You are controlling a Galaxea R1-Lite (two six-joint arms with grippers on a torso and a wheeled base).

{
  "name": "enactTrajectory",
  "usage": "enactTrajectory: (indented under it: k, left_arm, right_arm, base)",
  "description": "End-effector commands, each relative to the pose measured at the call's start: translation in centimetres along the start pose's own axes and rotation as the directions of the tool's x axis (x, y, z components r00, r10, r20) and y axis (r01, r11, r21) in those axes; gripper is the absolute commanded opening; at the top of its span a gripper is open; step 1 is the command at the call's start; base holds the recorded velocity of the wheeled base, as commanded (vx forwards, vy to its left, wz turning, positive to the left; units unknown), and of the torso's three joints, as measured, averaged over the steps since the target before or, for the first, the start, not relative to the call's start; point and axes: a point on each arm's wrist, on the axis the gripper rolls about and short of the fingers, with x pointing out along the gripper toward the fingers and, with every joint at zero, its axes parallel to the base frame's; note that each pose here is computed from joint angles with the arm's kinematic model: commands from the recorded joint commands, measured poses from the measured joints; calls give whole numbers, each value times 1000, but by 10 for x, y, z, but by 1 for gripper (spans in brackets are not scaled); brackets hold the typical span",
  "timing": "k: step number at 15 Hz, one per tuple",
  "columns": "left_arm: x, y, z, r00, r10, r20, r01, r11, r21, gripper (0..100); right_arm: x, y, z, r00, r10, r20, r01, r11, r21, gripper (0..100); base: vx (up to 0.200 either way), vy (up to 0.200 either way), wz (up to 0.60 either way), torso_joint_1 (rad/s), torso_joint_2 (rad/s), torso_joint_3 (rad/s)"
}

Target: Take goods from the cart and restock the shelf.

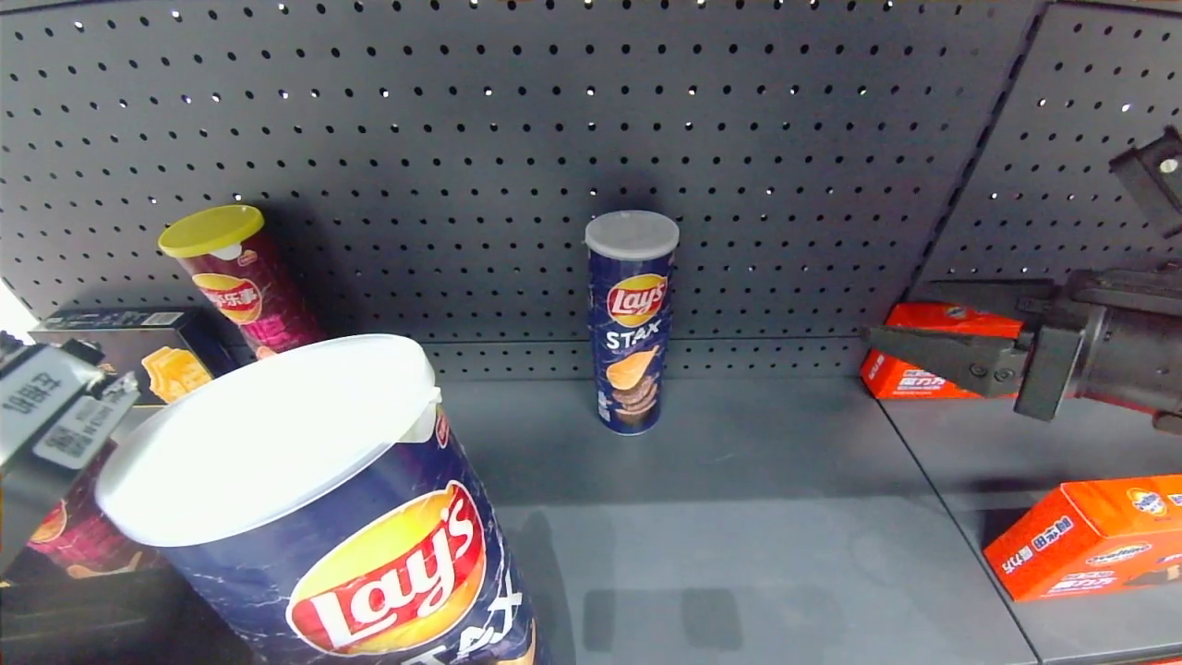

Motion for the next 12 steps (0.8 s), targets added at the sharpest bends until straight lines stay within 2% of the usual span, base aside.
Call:
enactTrajectory:
  k: [1, 3, 5, 7, 10, 12]
  left_arm:
    - [0, 0, 0, 1000, 1, 0, -1, 1000, -2, 0]
    - [0, 0, -1, 1000, 2, -2, -2, 1000, -2, 0]
    - [0, 0, -1, 1000, 1, -2, -1, 1000, -2, 0]
    - [0, 0, -1, 1000, 1, -2, -1, 1000, -2, 0]
    - [0, 0, -2, 1000, -1, -5, 1, 1000, -3, 0]
    - [0, 0, -4, 1000, -1, -10, 1, 1000, -6, 0]
  right_arm:
    - [24, -3, -5, 993, 119, 18, -119, 993, -6, 100]
    - [32, -1, -3, 977, 207, 47, -206, 978, -22, 100]
    - [41, -1, -6, 962, 271, 39, -271, 962, -19, 100]
    - [52, -1, -8, 933, 352, 72, -350, 936, -45, 100]
    - [69, -6, -9, 915, 383, 131, -373, 923, -96, 100]
    - [77, -6, -9, 905, 404, 135, -392, 914, -103, 100]
  base:
    - [0, 0, 0, 0, 0, 0]
    - [0, 0, 0, 0, 0, 0]
    - [0, 0, 0, 0, 0, 0]
    - [0, 0, 0, 0, 0, 0]
    - [0, 0, 0, 0, 0, 0]
    - [0, 0, 0, 0, 0, 0]
